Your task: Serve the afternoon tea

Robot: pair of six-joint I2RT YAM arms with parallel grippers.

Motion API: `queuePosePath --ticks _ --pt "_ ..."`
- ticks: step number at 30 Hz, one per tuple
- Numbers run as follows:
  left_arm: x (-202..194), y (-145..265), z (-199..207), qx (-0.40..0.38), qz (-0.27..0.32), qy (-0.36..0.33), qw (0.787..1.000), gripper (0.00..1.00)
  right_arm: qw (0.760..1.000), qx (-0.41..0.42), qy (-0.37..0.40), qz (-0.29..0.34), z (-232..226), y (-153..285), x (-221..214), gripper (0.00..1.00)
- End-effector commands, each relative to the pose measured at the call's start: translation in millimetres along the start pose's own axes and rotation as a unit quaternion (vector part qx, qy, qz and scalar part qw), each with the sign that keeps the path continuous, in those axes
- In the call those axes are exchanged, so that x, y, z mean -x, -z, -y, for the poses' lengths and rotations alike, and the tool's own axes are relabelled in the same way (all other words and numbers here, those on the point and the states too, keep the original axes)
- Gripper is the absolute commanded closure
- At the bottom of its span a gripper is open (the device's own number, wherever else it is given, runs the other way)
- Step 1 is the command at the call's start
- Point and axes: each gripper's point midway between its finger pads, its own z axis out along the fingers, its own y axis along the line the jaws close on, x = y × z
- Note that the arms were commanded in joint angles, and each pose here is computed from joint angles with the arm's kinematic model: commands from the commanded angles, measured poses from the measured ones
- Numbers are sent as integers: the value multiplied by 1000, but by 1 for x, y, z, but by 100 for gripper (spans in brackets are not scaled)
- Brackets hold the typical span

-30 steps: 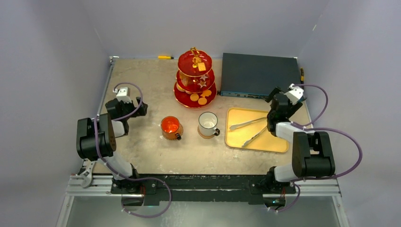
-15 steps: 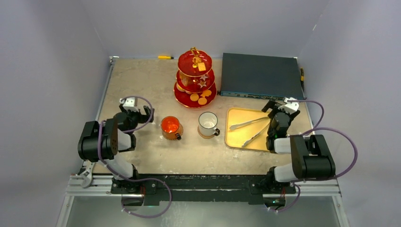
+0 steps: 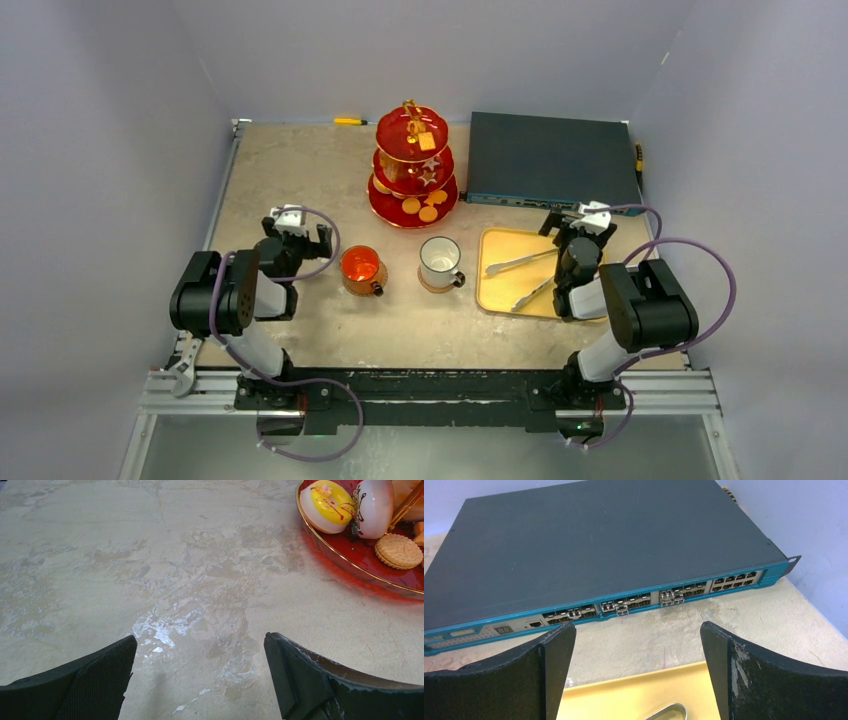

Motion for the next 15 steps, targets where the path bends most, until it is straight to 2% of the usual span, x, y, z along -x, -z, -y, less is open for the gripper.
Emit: queuePosePath --ticks 1,15 --pt "16 -4 -3 7 27 -14 1000 1 999 1 -5 49 -1 -3 27 2" --pt "17 -6 -3 14 26 -18 999 1 999 0 -6 51 0 -3 27 2"
